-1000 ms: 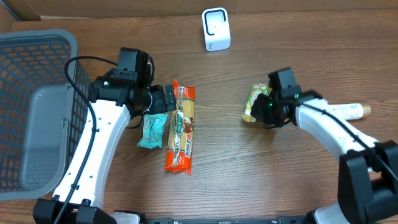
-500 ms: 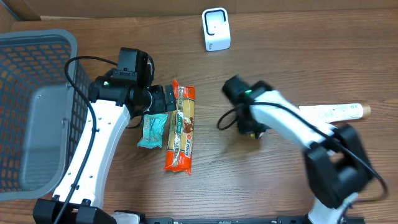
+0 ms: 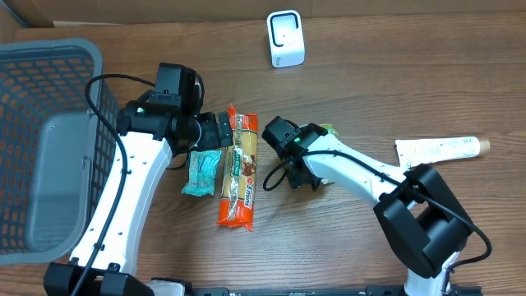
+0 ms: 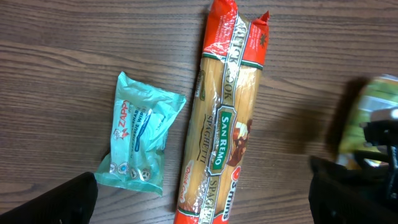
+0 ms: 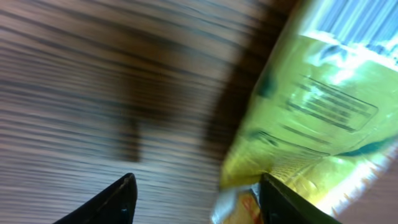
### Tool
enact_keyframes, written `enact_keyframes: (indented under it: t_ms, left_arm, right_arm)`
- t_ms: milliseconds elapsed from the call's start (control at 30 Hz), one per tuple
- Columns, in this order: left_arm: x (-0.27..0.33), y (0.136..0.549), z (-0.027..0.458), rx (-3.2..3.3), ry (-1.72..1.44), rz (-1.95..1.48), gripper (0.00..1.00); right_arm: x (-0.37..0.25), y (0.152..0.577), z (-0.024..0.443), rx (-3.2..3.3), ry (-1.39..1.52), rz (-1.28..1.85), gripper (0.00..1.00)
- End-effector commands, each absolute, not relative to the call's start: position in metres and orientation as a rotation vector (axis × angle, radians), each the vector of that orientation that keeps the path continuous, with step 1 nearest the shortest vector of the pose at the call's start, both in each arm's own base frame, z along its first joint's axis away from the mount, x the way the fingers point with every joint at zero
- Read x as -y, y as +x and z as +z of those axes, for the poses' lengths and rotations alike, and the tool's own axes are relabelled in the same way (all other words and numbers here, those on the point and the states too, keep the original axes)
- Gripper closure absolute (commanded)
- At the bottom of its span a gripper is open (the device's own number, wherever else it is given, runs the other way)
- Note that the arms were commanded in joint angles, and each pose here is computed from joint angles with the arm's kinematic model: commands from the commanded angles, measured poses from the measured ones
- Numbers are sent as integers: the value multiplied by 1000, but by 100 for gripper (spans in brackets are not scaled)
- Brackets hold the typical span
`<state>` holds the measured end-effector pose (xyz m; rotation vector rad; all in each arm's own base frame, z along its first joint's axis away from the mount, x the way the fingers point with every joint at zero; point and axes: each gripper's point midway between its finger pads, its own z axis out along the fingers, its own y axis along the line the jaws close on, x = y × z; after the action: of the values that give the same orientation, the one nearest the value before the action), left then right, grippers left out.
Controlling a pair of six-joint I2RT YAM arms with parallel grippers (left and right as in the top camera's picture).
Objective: Scan the item barcode
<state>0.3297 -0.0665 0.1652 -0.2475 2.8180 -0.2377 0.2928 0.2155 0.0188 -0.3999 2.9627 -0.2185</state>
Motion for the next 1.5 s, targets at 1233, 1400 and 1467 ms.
enact_keyframes:
  t_ms: [1233,1400,1467]
  left_arm:
    - [66,331,165,-2819,-245,-248,0]
    - [66,331,165,-2820,-245,-248,0]
    - [66,331,165,-2819,-245,-248,0]
  right_arm:
    - [-167,304,9,-2996,-613,418,21]
    - [-166,296,-3,-3003,-601,438,53]
    - [-173,294,0,-2998,-605,498,62]
